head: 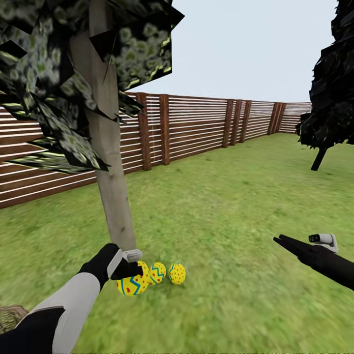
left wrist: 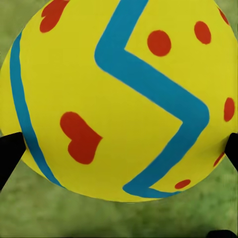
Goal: Take the three Easter eggs out of the wicker basket on the lawn in the garden, then place them on the lawn next to a single tree (choose any tree) so that all three eggs are next to the same tree and none are left in the basket.
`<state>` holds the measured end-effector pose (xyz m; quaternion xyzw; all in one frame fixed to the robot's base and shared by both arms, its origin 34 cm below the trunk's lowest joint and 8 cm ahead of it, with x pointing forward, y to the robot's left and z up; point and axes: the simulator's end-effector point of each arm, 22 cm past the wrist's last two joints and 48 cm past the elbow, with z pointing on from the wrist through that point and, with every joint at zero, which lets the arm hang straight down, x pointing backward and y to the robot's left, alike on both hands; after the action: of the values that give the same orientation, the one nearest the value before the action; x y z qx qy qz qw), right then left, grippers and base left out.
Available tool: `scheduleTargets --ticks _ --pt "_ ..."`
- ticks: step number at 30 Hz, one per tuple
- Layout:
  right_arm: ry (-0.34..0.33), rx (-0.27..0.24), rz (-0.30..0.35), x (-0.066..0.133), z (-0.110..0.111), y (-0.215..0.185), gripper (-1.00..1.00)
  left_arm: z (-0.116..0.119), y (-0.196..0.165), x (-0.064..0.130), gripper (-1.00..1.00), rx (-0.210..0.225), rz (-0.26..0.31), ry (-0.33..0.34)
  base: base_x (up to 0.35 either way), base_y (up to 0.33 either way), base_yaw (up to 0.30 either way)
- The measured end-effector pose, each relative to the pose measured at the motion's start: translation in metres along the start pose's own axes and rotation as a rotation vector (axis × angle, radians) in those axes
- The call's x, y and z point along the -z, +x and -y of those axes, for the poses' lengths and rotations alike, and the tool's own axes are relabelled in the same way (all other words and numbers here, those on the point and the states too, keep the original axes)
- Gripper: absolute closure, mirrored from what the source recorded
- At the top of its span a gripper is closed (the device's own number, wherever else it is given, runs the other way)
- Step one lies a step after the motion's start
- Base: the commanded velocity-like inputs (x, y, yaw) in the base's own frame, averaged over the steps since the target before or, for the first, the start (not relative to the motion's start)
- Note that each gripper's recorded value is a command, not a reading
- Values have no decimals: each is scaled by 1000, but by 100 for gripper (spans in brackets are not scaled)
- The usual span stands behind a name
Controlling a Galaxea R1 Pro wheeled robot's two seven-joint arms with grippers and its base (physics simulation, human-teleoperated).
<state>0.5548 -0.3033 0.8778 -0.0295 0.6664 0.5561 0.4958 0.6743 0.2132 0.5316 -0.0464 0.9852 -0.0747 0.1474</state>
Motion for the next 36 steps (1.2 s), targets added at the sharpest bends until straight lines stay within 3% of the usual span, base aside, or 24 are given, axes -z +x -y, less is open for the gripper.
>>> scheduleTargets --ticks 6,20,30,36 --pt "-1 -7 -8 -2 2 3 -100 -2 -6 -3 100 3 28 -4 0 0 0" --pt "-9 -11 6 8 20 23 -100 -13 -12 -30 100 0 124 -15 0 0 0" --pt "-8 -11 6 9 22 27 -100 -14 -12 -34 100 3 134 -12 36 0 4" --pt "-8 -11 6 9 22 27 -100 -13 -12 -34 100 -1 135 -14 11 -42 214"
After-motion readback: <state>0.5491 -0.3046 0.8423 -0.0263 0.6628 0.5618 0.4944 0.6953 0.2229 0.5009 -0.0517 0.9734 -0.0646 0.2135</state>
